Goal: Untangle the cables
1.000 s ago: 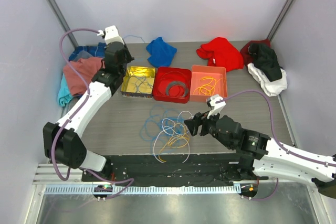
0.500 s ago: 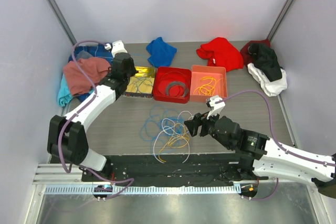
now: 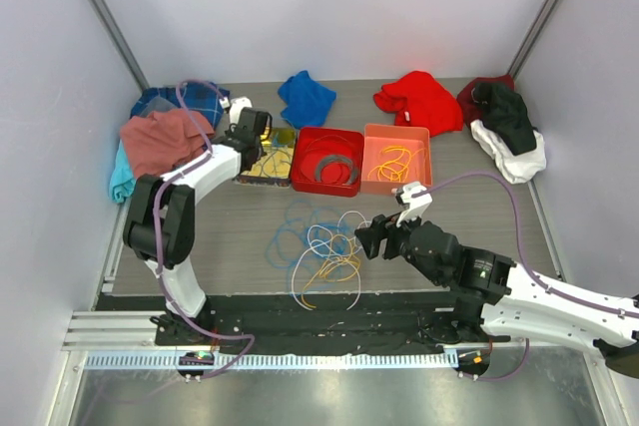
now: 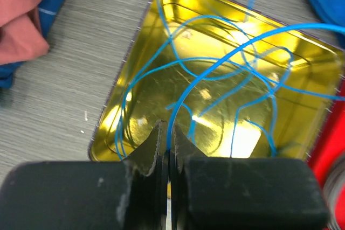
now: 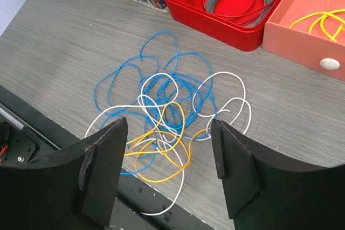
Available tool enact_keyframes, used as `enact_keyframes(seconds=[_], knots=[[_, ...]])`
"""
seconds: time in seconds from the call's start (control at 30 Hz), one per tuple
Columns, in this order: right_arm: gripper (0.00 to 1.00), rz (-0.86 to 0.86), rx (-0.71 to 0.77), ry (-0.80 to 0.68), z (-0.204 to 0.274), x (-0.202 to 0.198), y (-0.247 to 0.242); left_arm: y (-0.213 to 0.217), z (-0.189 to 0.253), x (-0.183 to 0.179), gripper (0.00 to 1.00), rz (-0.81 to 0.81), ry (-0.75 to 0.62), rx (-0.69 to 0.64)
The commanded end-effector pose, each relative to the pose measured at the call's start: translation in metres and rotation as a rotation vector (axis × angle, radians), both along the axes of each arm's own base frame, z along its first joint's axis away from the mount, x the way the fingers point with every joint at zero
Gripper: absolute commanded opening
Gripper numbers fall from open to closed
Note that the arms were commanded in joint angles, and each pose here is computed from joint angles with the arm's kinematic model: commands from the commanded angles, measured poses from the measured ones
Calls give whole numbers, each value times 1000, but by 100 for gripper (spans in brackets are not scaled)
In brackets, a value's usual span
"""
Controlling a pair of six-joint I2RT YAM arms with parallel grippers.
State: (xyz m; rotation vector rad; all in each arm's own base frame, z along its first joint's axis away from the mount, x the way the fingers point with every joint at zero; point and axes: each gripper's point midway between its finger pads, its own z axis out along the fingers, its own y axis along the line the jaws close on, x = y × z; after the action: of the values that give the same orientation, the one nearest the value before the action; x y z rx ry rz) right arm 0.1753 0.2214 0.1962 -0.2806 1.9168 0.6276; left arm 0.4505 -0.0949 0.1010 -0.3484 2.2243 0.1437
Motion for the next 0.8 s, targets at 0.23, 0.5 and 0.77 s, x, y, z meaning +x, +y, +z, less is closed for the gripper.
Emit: enact_keyframes(seconds=[0.23,0.5,0.77], knots=[[71,-70,46,-66,37,8,-15,49,-4,12,0,163,47,4],[71,-117,4,-150,73,17,-30,41,8,15,24,138,8,-47],[72,-135,-24,-167,78,20,-32,45,46,8,78,135,-64,-48]])
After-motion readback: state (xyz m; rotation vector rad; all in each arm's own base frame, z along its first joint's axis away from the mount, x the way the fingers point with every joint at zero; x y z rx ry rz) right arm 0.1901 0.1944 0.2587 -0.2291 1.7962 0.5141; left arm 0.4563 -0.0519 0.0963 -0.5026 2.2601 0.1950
